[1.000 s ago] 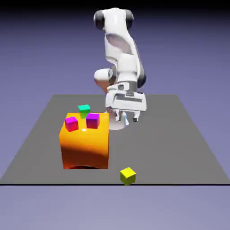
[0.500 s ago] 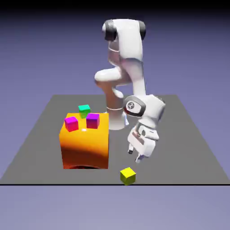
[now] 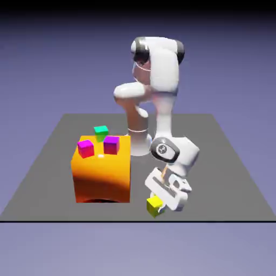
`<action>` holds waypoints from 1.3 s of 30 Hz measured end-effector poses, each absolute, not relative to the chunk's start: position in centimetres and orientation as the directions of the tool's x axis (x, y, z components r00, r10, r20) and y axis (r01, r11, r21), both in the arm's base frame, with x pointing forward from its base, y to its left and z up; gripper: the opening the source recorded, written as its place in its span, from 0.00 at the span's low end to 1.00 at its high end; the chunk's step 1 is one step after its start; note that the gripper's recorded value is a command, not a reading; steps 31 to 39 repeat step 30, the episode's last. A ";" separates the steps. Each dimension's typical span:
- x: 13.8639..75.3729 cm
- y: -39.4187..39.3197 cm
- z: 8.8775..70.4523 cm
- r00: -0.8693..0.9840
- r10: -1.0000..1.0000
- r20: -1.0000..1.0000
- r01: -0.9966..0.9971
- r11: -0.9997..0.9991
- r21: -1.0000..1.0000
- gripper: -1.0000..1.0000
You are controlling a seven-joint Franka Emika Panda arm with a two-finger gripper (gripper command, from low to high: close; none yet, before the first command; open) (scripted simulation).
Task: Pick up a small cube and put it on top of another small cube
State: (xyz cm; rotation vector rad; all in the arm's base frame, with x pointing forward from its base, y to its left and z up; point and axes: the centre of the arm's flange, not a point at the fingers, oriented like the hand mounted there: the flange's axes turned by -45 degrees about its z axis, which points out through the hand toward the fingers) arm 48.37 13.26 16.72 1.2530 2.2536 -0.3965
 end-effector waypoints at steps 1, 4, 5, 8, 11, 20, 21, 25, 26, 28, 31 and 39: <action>49.0 12.3 18.0 -0.387 0.708 -0.590 0.875 0.484 0.007 0.00; 51.0 8.0 22.0 -0.213 0.743 -0.634 0.951 0.306 0.038 0.00; 51.5 6.5 23.3 -0.156 0.749 -0.644 0.969 0.243 0.048 0.00; 52.2 2.1 27.3 0.013 0.751 -0.660 0.996 0.049 0.075 0.00; 51.9 -2.5 31.2 0.172 0.732 -0.659 0.985 -0.149 0.091 0.00; 46.4 -13.8 41.4 0.538 0.602 -0.590 0.758 -0.651 0.027 0.00; 45.5 -14.7 42.4 0.566 0.587 -0.579 0.723 -0.690 0.008 0.00; 44.2 -16.1 39.7 0.578 0.579 -0.575 0.708 -0.706 0.000 0.00; 43.6 -16.7 38.1 0.578 0.579 -0.575 0.707 -0.707 -0.001 0.00; 43.2 -17.0 36.8 0.576 0.581 -0.574 0.710 -0.704 0.000 1.00; 43.8 -16.4 38.3 0.575 0.582 -0.575 0.712 -0.702 0.001 1.00; 43.8 -16.4 38.3 0.575 0.582 -0.575 0.712 -0.702 0.001 1.00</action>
